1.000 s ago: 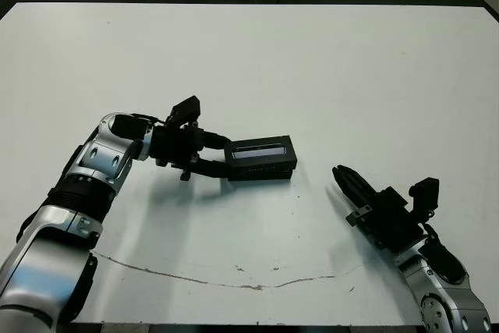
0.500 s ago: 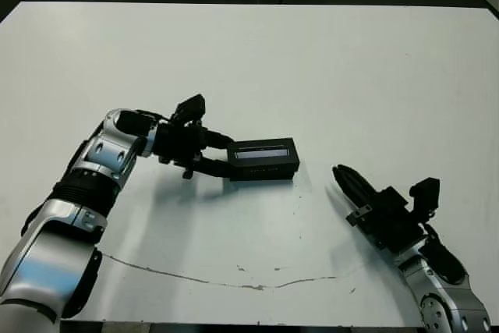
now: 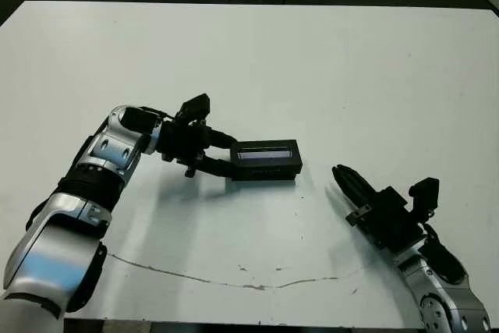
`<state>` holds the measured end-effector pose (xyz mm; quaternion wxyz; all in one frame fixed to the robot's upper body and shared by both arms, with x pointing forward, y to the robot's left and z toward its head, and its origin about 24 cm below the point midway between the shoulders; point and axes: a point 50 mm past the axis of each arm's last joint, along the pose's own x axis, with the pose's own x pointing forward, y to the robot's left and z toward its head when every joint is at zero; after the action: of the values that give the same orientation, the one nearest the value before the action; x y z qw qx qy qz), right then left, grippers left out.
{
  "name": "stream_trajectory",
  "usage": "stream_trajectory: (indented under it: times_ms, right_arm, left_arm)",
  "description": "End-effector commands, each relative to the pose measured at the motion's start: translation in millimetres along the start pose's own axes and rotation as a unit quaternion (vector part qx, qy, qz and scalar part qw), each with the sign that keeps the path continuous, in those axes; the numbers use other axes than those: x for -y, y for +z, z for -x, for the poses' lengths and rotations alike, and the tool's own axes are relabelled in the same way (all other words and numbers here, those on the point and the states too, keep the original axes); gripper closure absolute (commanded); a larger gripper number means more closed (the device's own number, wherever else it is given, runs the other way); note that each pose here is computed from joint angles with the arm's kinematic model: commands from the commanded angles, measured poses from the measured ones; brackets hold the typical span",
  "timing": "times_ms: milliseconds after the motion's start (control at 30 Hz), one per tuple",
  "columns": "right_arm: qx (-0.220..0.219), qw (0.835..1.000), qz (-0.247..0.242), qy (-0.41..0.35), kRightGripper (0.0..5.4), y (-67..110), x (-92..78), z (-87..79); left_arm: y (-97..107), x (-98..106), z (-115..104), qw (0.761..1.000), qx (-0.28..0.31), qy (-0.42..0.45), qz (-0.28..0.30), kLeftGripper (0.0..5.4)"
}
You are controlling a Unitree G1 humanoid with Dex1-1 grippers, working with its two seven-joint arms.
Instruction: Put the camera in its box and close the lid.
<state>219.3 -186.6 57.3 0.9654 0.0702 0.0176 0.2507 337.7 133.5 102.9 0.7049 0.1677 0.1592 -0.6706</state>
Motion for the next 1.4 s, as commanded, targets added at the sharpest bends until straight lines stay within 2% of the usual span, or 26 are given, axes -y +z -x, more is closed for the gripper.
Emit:
stream_trajectory:
  times_ms: [33,300,833,933,1100,1367,1400]
  right_arm:
    - [-0.017,1.000,-0.004,-0.010,5.40,-4.8,1.1,4.0]
    - [-0.014,1.000,-0.007,-0.006,5.40,-5.4,1.8,3.7]
    - [-0.013,1.000,-0.003,-0.007,5.40,-5.8,2.3,4.2]
    - [-0.011,1.000,-0.006,-0.007,5.40,-6.1,2.0,4.2]
    - [-0.009,1.000,-0.004,-0.006,5.40,-6.3,2.1,4.2]
    - [-0.010,1.000,-0.003,-0.008,5.40,-5.6,2.1,5.1]
    - [-0.011,1.000,-0.002,-0.009,5.40,-5.7,2.2,5.2]
  left_arm:
    - [-4,3,-8,1.000,-0.017,-0.013,0.004,3.14]
    - [-9,3,1,0.999,-0.050,-0.002,-0.011,3.14]
    - [-15,4,8,0.996,-0.085,0.010,-0.021,3.14]
    - [-15,4,8,0.994,-0.100,0.004,-0.038,3.14]
    - [-10,4,7,0.989,-0.117,-0.027,-0.086,2.02]
    - [-10,5,9,0.985,-0.136,-0.057,-0.087,0.08]
    - [-10,5,9,0.985,-0.137,-0.060,-0.088,0.01]
